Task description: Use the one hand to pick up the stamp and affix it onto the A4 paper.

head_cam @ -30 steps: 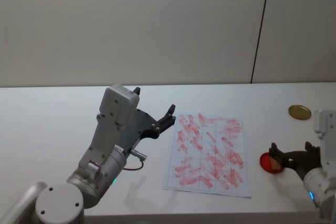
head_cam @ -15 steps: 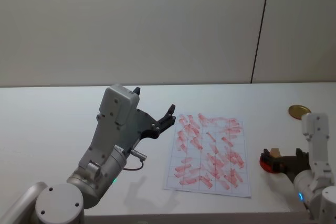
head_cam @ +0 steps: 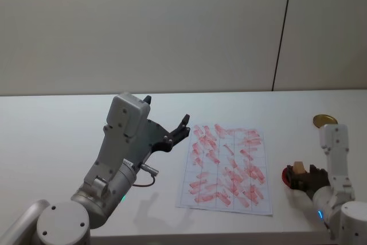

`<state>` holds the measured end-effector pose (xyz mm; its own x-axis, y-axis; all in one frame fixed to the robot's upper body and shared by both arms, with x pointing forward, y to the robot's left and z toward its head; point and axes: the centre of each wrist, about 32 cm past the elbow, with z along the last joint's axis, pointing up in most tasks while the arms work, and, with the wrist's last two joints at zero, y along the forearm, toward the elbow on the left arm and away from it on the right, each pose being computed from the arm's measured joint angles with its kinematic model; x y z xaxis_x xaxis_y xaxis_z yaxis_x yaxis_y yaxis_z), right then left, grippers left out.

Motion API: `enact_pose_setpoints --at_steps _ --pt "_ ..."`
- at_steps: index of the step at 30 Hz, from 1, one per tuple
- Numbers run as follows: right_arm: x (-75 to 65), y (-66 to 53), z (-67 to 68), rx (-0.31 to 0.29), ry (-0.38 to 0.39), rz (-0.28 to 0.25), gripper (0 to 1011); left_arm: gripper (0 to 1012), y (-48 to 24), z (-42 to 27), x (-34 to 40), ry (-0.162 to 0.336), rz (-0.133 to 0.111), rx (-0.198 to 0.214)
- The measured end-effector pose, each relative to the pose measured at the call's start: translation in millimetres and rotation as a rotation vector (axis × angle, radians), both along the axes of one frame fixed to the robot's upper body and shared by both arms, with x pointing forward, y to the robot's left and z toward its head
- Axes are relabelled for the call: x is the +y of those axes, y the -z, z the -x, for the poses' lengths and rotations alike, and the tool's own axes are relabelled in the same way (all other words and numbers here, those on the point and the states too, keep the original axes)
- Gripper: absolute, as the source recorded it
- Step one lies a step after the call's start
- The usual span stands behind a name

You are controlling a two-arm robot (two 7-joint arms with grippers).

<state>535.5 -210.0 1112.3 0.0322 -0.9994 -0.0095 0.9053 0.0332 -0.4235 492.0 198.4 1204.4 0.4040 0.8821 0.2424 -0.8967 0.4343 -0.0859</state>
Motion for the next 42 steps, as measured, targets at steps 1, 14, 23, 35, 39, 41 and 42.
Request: enact_pose_setpoints --at_steps 1,14,23,35,39,41,42 --pt "0.0 0.0 0.0 0.000 0.000 0.000 626 993 0.0 0.0 0.0 0.000 0.000 0.000" --pt "3.2 0.2 -4.2 0.023 0.018 0.008 217 993 0.0 0.0 0.0 0.000 0.000 0.000" --pt "3.6 -0.5 -5.9 0.031 0.031 0.009 216 993 0.0 0.0 0.0 0.000 0.000 0.000" --pt "3.7 -9.8 -6.7 -0.013 0.029 0.014 217 993 0.0 0.0 0.0 0.000 0.000 0.000" --pt "3.8 -12.7 -6.8 -0.027 0.023 0.017 216 993 0.0 0.0 0.0 0.000 0.000 0.000" --pt "3.8 -14.1 -6.9 -0.032 0.020 0.019 217 993 0.0 0.0 0.0 0.000 0.000 0.000" --pt "3.8 -14.3 -6.9 -0.033 0.019 0.019 217 993 0.0 0.0 0.0 0.000 0.000 0.000"
